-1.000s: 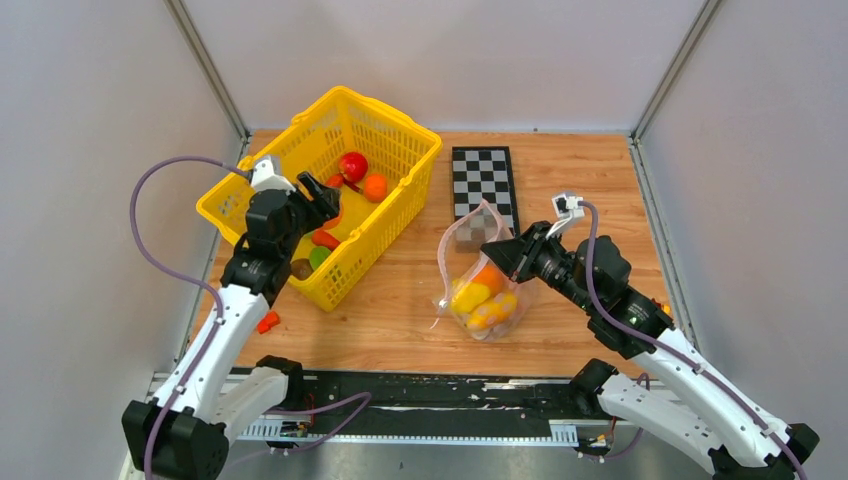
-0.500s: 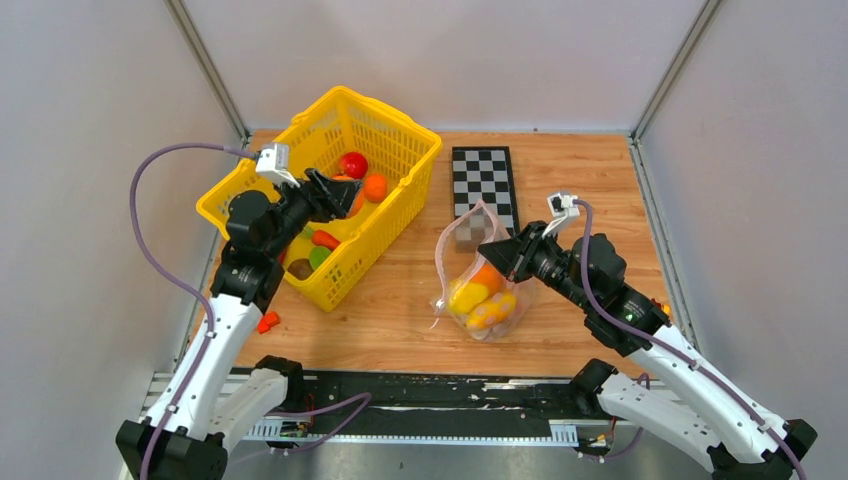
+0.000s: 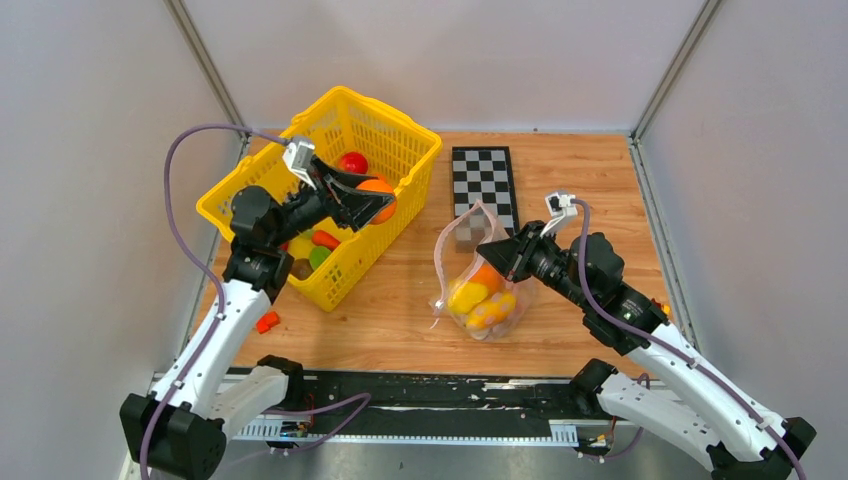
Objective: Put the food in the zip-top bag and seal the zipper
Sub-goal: Place the fake fruit in the zipper food storage bag.
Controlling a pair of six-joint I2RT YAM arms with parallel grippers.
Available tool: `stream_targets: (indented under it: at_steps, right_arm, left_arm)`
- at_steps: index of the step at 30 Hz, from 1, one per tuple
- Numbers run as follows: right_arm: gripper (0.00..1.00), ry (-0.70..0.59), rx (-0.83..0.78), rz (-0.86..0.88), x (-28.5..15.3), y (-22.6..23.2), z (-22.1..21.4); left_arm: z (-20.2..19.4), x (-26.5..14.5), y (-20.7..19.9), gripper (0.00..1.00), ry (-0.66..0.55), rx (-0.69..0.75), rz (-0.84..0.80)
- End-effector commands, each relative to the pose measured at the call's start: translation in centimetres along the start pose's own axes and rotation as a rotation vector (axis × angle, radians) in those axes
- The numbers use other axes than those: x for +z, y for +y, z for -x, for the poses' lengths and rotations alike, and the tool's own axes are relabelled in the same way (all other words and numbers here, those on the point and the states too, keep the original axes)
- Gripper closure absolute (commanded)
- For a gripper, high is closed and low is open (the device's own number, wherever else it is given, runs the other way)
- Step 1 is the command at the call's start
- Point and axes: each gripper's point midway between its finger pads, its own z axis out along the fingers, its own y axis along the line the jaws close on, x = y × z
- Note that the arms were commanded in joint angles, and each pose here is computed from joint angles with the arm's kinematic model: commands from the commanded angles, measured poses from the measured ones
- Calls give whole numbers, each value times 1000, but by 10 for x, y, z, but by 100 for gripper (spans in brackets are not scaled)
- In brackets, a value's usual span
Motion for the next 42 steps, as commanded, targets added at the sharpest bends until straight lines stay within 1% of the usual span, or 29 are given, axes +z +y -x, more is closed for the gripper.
stream_targets:
  at_steps: [1,7,12,16,21,26,29,34,36,38,40,42]
  right_arm:
    - [100,-46,7,55,-1,16,15]
    - [100,-47,9,59,-2,17,16]
    - [100,-47,5,67,-3,18,16]
    - [100,-46,4,82,-3,22,17]
    - [100,-55,-4,100,-5,26,19]
    - [100,-68,-2,117,-7,28,21]
    - [100,-72,-2,121,-9,29,22]
    - [100,-86,-10,129,-12,31,25]
    - [100,-92,-10,132,-13,32,25]
    - [100,-96,-9,135,-13,32,26]
    - [100,-93,-8,136,-13,32,25]
    - [100,-86,-7,141,-12,33,24]
  left_arm:
    - [5,7,-42,55,9,61,-179]
    - [-8,21,-52,56,25,61,-203]
    - [-14,33,-56,58,-2,3,-222]
    - [-24,44,-67,57,6,-2,-242]
    - [-53,60,-80,57,98,4,-281]
    - [-81,77,-87,57,204,26,-286]
    - [-99,86,-82,57,250,58,-234]
    - [-112,94,-80,57,290,76,-204]
    - [-125,94,-62,58,343,116,-92]
    - [-130,93,-44,58,369,181,12]
    - [-132,92,-34,58,382,188,74]
    - [-130,92,-28,58,365,186,117]
